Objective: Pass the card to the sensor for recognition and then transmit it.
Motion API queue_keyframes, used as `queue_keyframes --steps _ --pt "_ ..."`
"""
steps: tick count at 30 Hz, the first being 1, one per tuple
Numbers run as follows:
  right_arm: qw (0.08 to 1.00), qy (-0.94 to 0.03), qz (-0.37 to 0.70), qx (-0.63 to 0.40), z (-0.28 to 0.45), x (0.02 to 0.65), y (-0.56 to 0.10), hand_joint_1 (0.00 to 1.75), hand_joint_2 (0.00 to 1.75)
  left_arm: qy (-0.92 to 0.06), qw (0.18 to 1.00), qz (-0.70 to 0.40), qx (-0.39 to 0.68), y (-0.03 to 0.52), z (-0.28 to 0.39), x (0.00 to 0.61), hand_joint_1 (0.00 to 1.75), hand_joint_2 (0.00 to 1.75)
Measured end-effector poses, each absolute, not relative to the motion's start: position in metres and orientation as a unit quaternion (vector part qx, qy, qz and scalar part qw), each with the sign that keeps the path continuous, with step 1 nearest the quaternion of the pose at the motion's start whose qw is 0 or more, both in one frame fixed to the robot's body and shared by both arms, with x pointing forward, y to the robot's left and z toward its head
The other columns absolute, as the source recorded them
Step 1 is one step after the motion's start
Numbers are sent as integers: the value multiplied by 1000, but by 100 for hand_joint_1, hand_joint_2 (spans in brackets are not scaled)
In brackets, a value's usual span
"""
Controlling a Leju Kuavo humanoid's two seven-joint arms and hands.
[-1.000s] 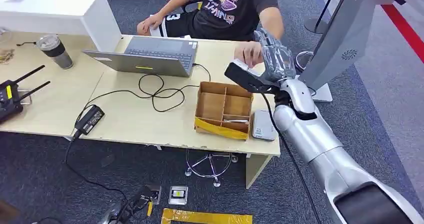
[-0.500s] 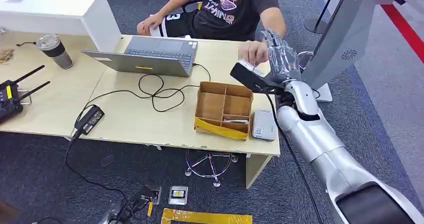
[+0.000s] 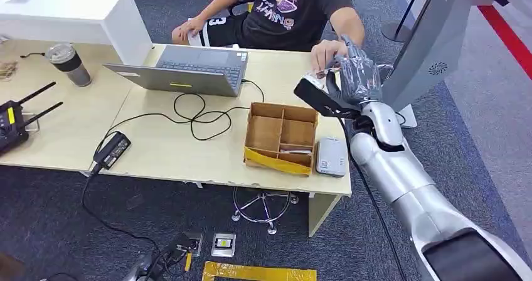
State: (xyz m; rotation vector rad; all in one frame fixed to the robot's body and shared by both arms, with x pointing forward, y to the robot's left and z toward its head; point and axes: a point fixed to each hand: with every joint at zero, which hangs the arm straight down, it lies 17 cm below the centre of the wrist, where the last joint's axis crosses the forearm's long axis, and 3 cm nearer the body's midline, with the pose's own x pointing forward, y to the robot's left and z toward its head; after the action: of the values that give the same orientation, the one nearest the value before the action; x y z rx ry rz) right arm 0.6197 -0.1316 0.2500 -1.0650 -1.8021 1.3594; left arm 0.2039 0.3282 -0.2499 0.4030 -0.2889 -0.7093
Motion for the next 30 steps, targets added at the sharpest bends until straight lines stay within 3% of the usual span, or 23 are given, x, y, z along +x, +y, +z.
queue_keyframes --steps 20,30 --pt "321 -686 511 -407 248 620 -137 169 175 -142 908 -343 195 327 -249 206 0 175" --pt "374 -664 500 -412 210 619 -174 175 175 -141 908 -342 196 328 -249 205 0 175"
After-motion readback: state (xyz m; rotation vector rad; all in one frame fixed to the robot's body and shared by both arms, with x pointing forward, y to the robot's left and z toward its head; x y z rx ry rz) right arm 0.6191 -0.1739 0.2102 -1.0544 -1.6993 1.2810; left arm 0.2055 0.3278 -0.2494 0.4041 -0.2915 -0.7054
